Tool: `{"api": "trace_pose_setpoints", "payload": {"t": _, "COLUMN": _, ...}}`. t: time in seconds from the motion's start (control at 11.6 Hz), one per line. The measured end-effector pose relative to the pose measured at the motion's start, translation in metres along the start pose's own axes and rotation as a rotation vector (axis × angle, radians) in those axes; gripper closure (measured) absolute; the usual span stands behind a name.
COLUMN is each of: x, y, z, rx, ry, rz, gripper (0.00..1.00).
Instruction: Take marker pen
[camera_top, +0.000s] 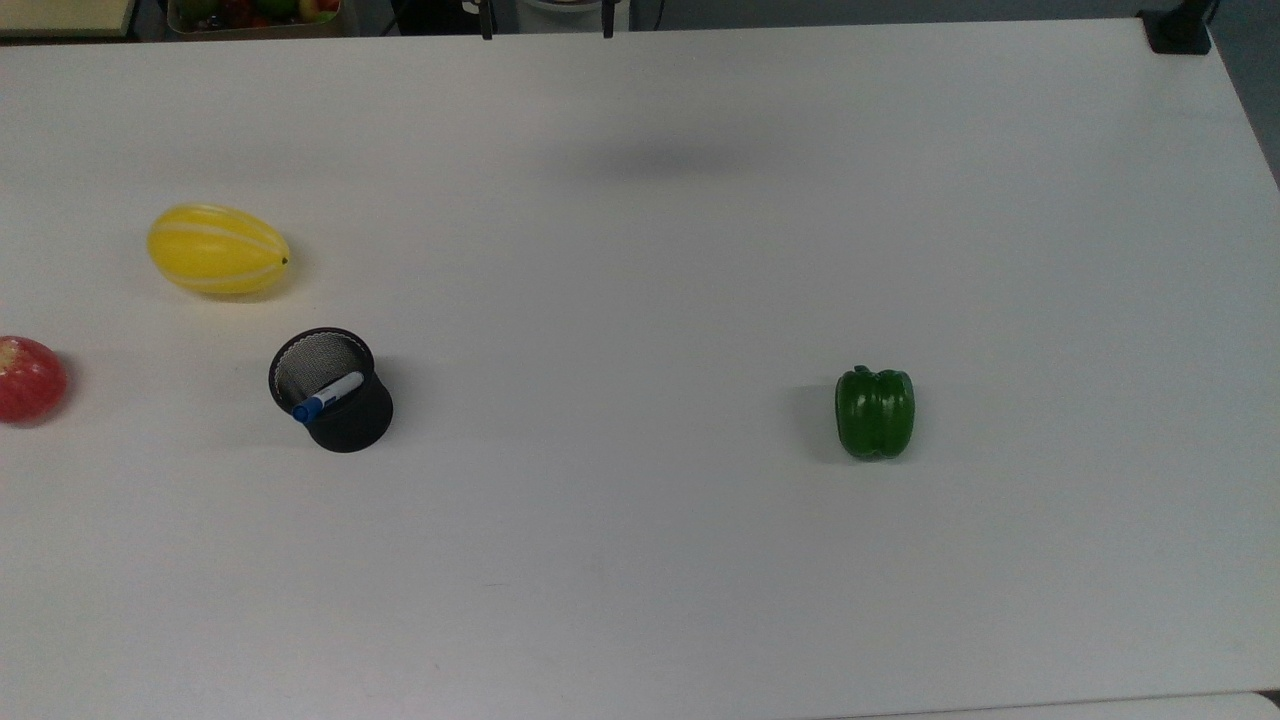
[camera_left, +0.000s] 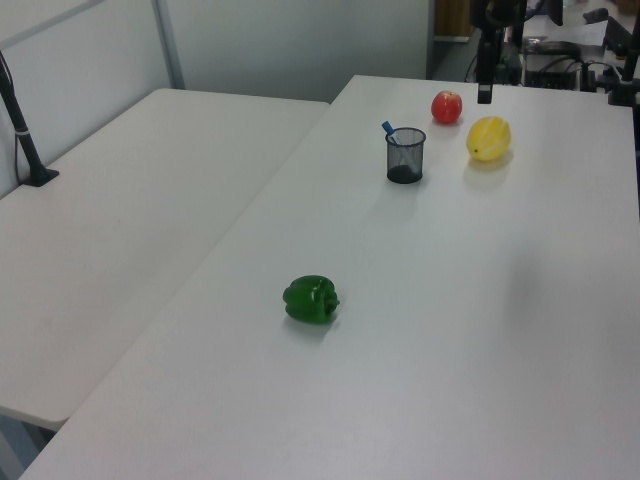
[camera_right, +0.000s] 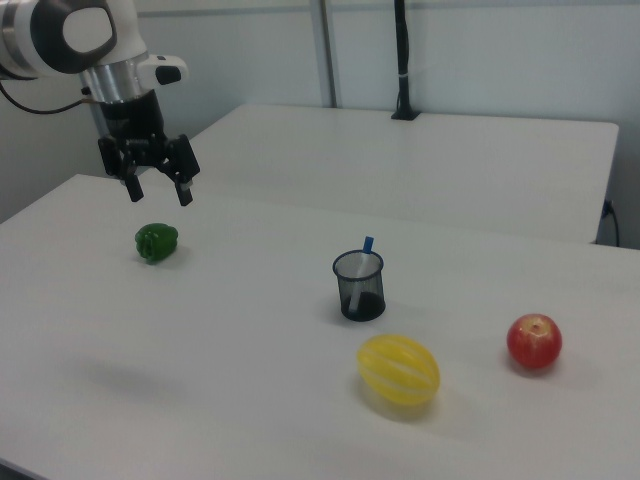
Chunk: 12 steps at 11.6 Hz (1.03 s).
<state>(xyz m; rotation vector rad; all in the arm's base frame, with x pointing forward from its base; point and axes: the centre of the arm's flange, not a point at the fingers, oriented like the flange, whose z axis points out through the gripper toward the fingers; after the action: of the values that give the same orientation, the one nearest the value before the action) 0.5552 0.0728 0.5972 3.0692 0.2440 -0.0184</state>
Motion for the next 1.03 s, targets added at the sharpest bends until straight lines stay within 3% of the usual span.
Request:
{"api": "trace_pose_setpoints", "payload": {"t": 0.69, "x": 0.0, "y": 0.009, "z": 0.002, "rx": -0.001, "ry": -0.004, "rz": 0.016, "gripper": 0.0}}
{"api": "trace_pose_setpoints", "payload": {"t": 1.03, "x": 0.011, "y": 0.081, "z": 0.005, "rx": -0.009, "ry": 0.038, "rz": 0.075, "gripper": 0.0}}
